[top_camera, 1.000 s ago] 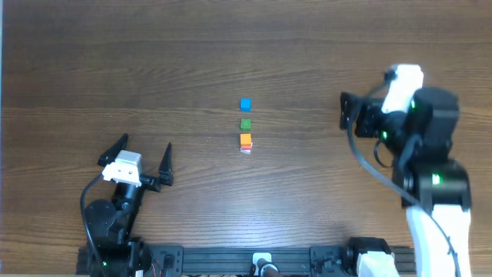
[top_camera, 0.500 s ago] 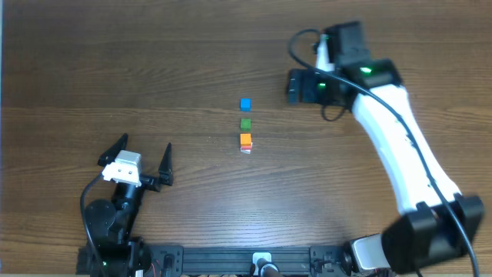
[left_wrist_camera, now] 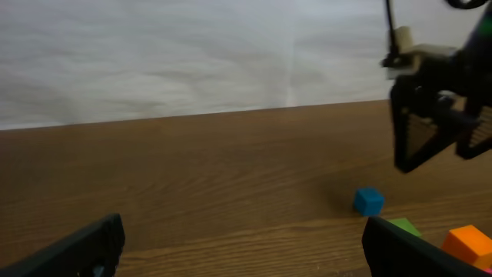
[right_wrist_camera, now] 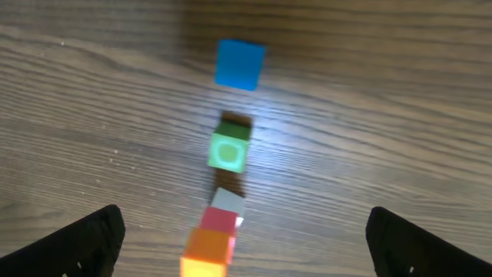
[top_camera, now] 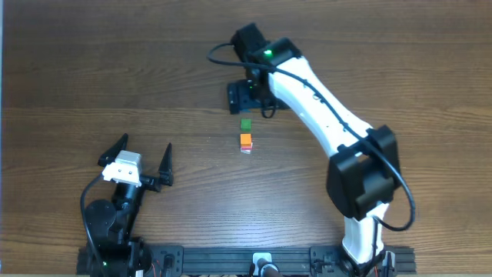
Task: Stack Cubes
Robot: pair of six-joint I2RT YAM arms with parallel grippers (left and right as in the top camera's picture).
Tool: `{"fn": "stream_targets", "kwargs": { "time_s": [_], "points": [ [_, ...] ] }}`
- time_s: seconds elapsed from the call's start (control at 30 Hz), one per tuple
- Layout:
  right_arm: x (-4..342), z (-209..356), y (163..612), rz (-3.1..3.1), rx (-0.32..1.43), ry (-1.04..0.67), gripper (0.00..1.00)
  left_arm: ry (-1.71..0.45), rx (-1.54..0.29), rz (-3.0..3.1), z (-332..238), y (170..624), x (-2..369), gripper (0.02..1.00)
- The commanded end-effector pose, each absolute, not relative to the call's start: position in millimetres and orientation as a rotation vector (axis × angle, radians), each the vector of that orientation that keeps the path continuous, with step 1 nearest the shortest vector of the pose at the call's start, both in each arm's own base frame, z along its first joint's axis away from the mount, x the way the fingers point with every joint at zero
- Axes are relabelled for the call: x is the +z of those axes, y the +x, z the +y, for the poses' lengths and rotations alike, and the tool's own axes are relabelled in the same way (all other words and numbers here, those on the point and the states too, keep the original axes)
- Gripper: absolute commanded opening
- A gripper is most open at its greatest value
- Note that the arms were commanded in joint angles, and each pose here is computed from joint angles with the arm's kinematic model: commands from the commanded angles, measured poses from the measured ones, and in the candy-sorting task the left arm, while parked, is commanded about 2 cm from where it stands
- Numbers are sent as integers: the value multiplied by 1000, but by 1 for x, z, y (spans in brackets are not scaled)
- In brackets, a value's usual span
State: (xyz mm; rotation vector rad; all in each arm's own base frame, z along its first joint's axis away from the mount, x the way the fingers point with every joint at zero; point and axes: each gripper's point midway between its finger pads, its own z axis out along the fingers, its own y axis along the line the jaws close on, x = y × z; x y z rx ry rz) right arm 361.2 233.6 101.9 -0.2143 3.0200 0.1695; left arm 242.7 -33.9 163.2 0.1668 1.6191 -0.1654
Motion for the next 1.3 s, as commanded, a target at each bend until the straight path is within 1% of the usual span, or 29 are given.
{"fn": "stream_targets", "kwargs": {
  "time_s": [0.03,0.13,0.2,0.3,0.4,0.63,0.73,0.83,0.87,0.93,1.03,1.17,1.3],
  "points": [
    [76,247,358,3066,97,-213,991,181,-157,1617,-35,243,162,998],
    [55,248,356,3106,63,-219,993,181,-157,1617,-35,243,162,996],
    [47,248,357,3116,54,-219,991,181,-157,1617,-35,243,162,998],
    [41,251,358,3116,54,-212,991,181,-157,1617,-35,243,162,998],
    [36,251,358,3124,49,-172,956,181,-157,1617,-35,243,162,996],
    [19,248,354,3168,9,-144,932,181,-157,1617,-35,243,162,998],
    [14,249,352,3178,-1,-131,906,181,-157,1617,-35,243,162,996],
    [13,250,352,3176,-7,-121,869,181,-157,1617,-35,243,162,998],
    [12,253,353,3168,1,-122,825,181,-157,1617,-35,243,162,998],
    [12,253,354,3162,-6,-105,783,181,-157,1617,-35,243,162,996],
    [12,254,353,3159,-14,-95,752,181,-157,1617,-35,243,162,1000],
    [12,254,353,3158,-19,-69,684,181,-157,1617,-35,243,162,998],
    [12,254,353,3158,-20,-72,595,181,-158,1617,-35,243,162,1000]
  ]
}}
